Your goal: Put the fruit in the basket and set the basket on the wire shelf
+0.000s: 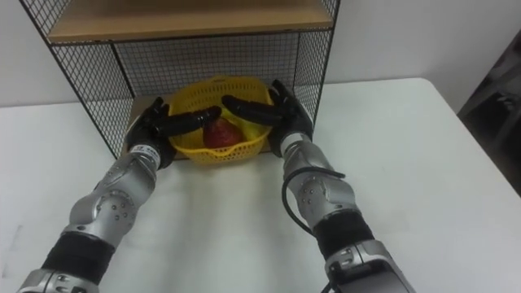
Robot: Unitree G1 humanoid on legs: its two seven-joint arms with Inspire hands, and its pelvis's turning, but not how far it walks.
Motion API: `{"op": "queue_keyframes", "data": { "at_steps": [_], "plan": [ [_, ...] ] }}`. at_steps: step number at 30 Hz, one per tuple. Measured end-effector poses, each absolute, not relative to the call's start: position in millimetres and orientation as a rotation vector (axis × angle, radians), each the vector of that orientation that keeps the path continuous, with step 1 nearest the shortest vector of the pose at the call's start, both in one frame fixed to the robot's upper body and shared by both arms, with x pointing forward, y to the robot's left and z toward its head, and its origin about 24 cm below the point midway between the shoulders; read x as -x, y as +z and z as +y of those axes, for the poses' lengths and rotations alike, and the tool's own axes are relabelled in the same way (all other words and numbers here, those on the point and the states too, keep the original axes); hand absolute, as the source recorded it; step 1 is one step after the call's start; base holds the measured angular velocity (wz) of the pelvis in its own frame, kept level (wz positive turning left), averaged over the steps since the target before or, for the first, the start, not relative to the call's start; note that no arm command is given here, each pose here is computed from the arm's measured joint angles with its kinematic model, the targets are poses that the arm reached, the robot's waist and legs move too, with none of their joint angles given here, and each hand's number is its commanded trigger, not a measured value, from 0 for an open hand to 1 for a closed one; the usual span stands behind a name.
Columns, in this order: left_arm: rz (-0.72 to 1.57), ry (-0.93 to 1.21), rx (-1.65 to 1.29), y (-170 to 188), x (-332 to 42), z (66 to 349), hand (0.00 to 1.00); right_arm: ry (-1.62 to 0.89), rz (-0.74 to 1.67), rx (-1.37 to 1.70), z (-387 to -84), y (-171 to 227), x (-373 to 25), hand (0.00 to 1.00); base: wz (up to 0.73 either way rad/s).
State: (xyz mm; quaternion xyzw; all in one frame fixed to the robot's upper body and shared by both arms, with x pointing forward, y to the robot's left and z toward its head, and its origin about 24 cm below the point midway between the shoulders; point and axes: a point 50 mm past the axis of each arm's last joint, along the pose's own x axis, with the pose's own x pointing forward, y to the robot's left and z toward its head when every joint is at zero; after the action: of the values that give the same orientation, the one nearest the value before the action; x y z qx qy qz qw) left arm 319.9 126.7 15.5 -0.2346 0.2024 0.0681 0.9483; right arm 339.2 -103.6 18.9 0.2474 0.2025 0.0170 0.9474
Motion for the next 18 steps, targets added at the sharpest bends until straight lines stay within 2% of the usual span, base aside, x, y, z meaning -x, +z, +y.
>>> {"op": "queue_keyframes", "data": {
  "at_steps": [18],
  "plan": [
    [0.422,0.152,0.479,17.5,-322.5,133.6,0.00,0.047,0.401,-0.507,-102.2,25.6,-345.2,0.00,0.03]
  ]
}}
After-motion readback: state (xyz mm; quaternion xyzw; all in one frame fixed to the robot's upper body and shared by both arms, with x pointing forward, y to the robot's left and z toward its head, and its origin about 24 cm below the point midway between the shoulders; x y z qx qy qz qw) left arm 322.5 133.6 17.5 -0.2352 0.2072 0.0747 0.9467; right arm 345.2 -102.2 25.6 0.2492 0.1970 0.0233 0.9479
